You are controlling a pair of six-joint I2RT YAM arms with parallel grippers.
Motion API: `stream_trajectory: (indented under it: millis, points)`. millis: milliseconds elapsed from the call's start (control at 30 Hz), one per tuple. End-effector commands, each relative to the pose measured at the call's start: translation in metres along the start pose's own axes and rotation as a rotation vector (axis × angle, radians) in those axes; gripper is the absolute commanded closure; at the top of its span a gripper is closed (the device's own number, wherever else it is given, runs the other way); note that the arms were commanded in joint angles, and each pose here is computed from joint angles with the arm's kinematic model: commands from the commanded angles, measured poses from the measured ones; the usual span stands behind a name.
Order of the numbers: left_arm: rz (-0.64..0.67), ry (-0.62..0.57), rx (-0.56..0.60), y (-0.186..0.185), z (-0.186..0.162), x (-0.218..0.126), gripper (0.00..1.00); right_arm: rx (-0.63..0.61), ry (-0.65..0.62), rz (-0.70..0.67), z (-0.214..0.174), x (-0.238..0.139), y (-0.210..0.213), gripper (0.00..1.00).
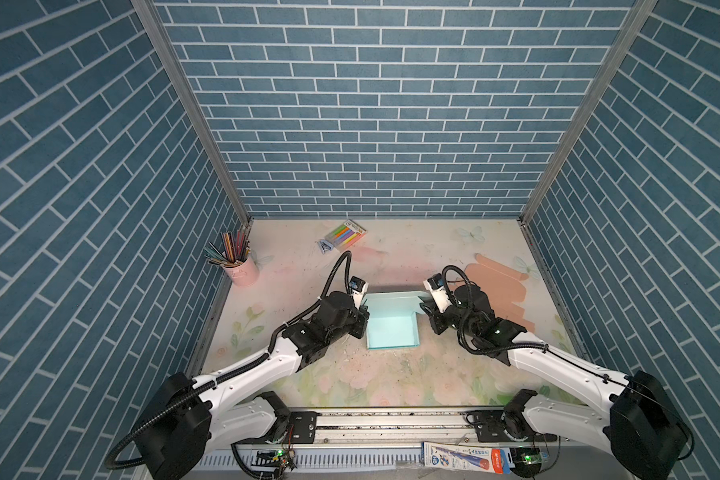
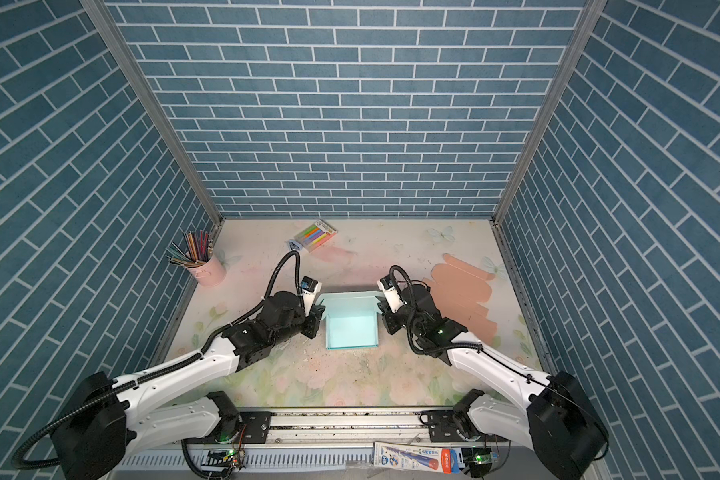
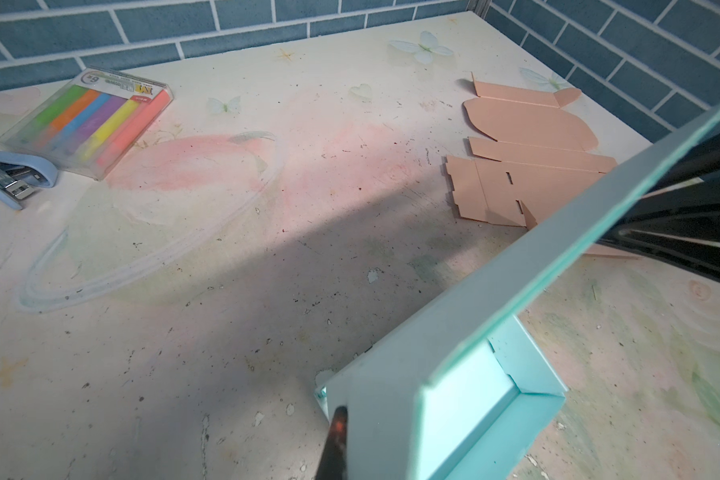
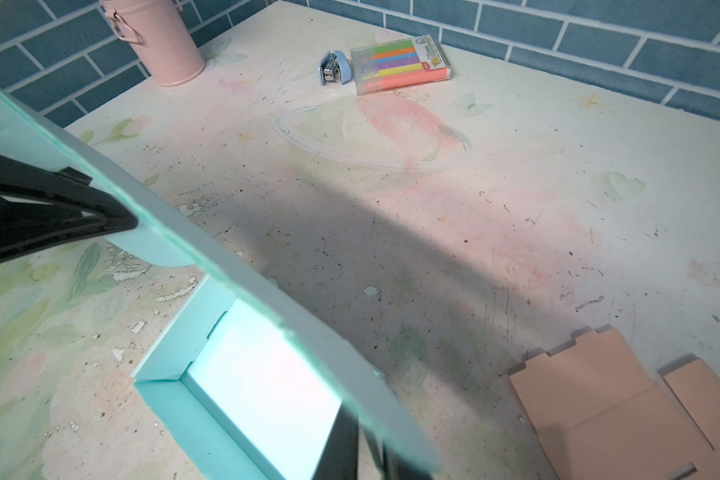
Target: Fold the paper box
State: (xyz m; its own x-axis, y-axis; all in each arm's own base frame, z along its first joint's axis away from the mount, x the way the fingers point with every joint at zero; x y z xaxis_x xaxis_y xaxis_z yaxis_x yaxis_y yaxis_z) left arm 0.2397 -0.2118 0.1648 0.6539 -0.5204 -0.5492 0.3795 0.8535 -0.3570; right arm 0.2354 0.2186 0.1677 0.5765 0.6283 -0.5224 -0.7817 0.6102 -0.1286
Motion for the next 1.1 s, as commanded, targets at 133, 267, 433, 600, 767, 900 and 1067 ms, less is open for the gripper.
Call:
stream_trajectory:
  millis: [133,267,433,600,767,900,1067]
  points:
    - [0.012,-0.071,-0.032,-0.003,0.02,-0.002,0.99,-0.009,-0.056,0.034,0.027,0.002,0.004,0.94]
    - [0.013,-0.124,-0.071,-0.003,0.029,0.001,0.99,0.016,-0.102,0.103,0.039,0.01,0.018,0.93]
    - [0.008,-0.179,-0.113,-0.005,0.039,0.008,0.99,0.058,-0.143,0.139,0.049,0.021,0.025,0.9]
    - [0.005,-0.213,-0.135,-0.005,0.041,0.016,0.99,0.099,-0.165,0.144,0.057,0.029,0.025,0.85]
    - [0.01,-0.221,-0.14,0.0,0.032,0.023,0.99,0.128,-0.184,0.14,0.06,0.035,0.023,0.83]
    - [0.004,-0.231,-0.154,0.005,0.022,0.025,0.99,0.136,-0.175,0.131,0.055,0.038,0.023,0.84]
    - [0.006,-0.246,-0.157,0.009,0.01,0.027,0.99,0.134,-0.146,0.124,0.045,0.041,0.024,0.84]
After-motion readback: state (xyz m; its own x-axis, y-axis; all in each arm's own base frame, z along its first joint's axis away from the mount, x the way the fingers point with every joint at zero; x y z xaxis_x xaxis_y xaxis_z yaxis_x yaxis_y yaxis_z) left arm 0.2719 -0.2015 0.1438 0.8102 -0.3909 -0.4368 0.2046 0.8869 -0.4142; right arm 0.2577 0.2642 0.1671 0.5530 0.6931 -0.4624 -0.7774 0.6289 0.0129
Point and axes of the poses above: each gripper's point midway between its finger pads, its own x axis out along the fingers, its own y axis along the line the jaws close on, z = x × y, the point moved 4 cm from there along -x, back along the fingers, and after that the axes turned 15 degrees about -x, right-handed, at the moved point
